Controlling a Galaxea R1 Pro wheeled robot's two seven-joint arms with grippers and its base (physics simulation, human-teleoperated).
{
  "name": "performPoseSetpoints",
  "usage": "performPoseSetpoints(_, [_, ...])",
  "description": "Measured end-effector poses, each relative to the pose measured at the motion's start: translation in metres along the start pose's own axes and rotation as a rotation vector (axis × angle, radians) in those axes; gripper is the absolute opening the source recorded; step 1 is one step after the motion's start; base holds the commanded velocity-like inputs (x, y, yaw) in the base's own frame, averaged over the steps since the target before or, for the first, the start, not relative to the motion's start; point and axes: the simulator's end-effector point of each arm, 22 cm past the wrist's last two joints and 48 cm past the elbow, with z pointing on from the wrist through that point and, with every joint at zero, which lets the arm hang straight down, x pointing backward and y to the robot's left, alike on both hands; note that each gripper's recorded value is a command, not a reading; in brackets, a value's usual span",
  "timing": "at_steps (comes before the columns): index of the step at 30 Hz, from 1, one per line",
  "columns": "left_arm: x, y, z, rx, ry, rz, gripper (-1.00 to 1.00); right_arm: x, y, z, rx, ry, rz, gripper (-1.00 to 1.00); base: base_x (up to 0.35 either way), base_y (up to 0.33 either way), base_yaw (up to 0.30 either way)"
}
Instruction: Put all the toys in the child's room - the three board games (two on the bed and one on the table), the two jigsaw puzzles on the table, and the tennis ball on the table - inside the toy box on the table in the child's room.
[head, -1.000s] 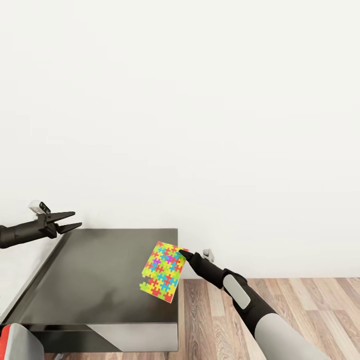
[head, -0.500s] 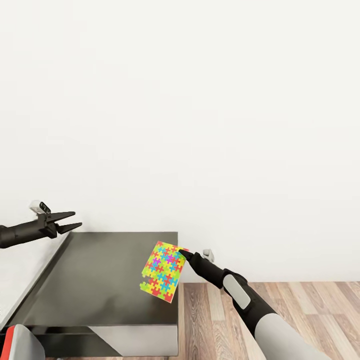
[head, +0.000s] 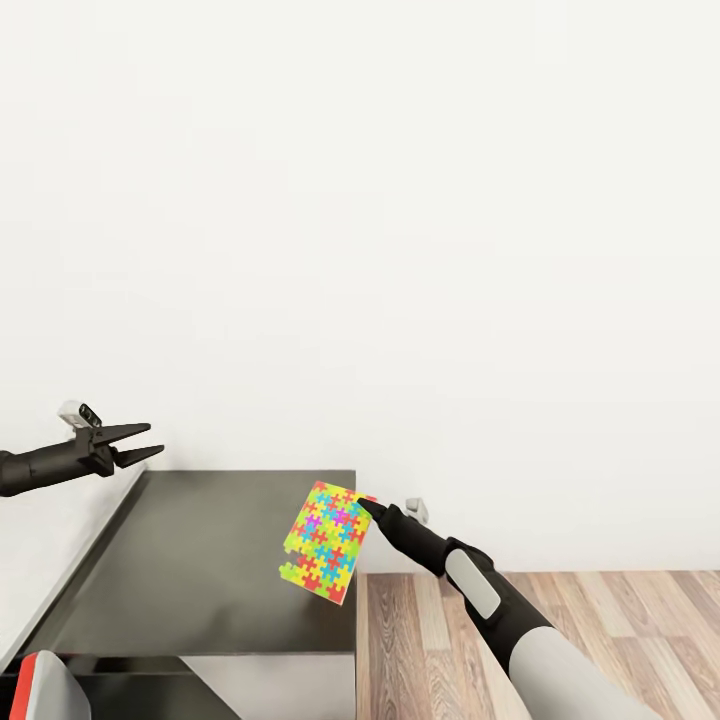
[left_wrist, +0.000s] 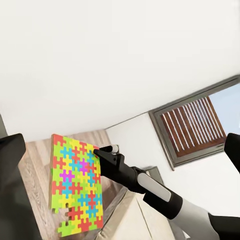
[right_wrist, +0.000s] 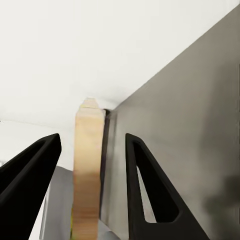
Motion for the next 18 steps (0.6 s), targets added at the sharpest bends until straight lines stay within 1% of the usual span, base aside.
performPoseSetpoints(7, [-0.001,-0.006,-0.001,0.005,-0.002,0.01,1.0,-0.002,0.006,-0.001,-0.007,-0.005,-0.009,-1.0,0.0,0.0,0.034])
performPoseSetpoints(18, [-0.004,-0.017,-0.003,0.013,-0.008,0.026,1.0,-0.007,0.016,-0.002,-0.017,-0.012,-0.023,-1.0,0.0,0.0,0.082])
